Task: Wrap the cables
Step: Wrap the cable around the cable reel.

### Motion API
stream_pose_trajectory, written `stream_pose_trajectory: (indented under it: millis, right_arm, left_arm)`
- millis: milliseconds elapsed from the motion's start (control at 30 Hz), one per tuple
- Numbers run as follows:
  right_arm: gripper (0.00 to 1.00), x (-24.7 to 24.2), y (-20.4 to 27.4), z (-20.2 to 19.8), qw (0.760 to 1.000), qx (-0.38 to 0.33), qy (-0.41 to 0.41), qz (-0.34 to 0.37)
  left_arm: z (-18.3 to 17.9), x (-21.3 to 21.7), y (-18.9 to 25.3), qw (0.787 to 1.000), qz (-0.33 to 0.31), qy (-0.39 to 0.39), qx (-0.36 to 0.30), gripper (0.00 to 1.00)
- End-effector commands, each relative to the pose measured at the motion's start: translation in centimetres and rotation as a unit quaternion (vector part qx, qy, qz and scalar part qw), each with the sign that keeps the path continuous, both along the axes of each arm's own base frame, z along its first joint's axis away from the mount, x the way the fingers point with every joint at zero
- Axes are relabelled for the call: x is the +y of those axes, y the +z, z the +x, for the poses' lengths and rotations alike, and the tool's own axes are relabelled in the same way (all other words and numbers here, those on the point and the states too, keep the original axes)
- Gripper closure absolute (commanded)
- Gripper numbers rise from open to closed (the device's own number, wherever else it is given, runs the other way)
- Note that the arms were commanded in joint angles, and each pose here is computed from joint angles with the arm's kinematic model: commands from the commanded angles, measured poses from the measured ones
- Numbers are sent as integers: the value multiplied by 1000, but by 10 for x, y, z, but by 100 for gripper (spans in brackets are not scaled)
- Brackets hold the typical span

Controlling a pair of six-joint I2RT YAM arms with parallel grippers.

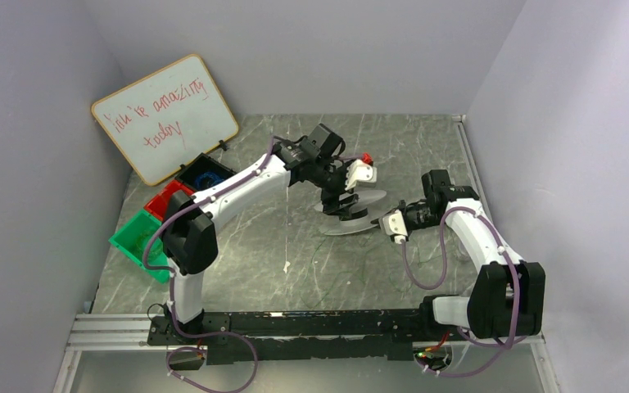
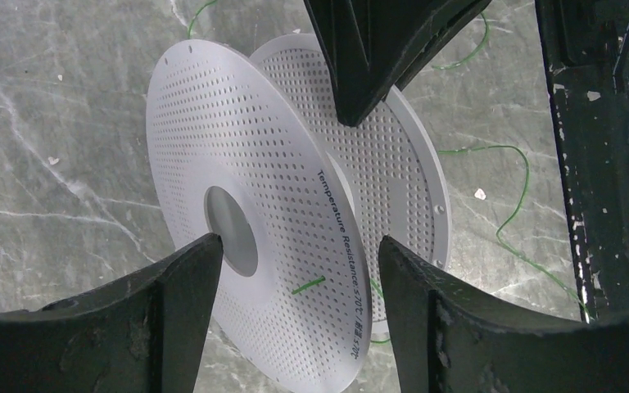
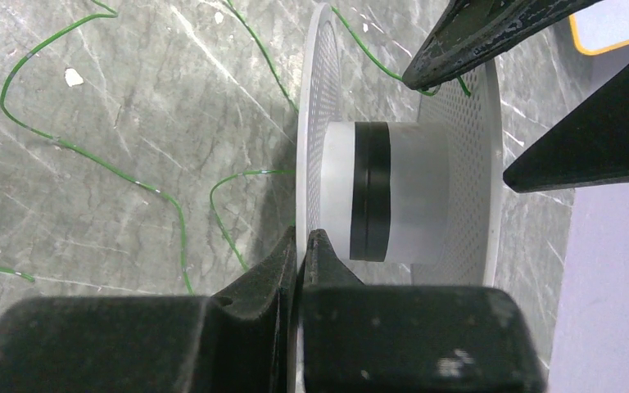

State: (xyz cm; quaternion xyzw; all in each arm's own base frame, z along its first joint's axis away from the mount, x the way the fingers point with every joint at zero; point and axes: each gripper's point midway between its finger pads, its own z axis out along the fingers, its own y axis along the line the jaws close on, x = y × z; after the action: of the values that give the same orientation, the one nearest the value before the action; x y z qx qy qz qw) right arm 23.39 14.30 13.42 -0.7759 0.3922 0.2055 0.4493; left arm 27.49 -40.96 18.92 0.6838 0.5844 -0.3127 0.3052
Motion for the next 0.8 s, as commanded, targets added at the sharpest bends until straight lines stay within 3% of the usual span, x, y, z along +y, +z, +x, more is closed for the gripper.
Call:
stream_pose_trajectory:
  millis: [0, 400, 767]
  right_arm:
    - [100, 2, -1, -18, 998, -21, 58, -1]
    - [100, 2, 3, -17, 998, 10, 55, 3]
    - [100, 6, 22, -25, 994, 80, 63, 26]
  left_arm:
    - [-8, -2, 5, 1000, -6, -21, -1, 28]
    - [2, 3, -6, 1000, 20, 6, -18, 43]
    - [16, -2, -15, 994, 50, 47, -83, 56]
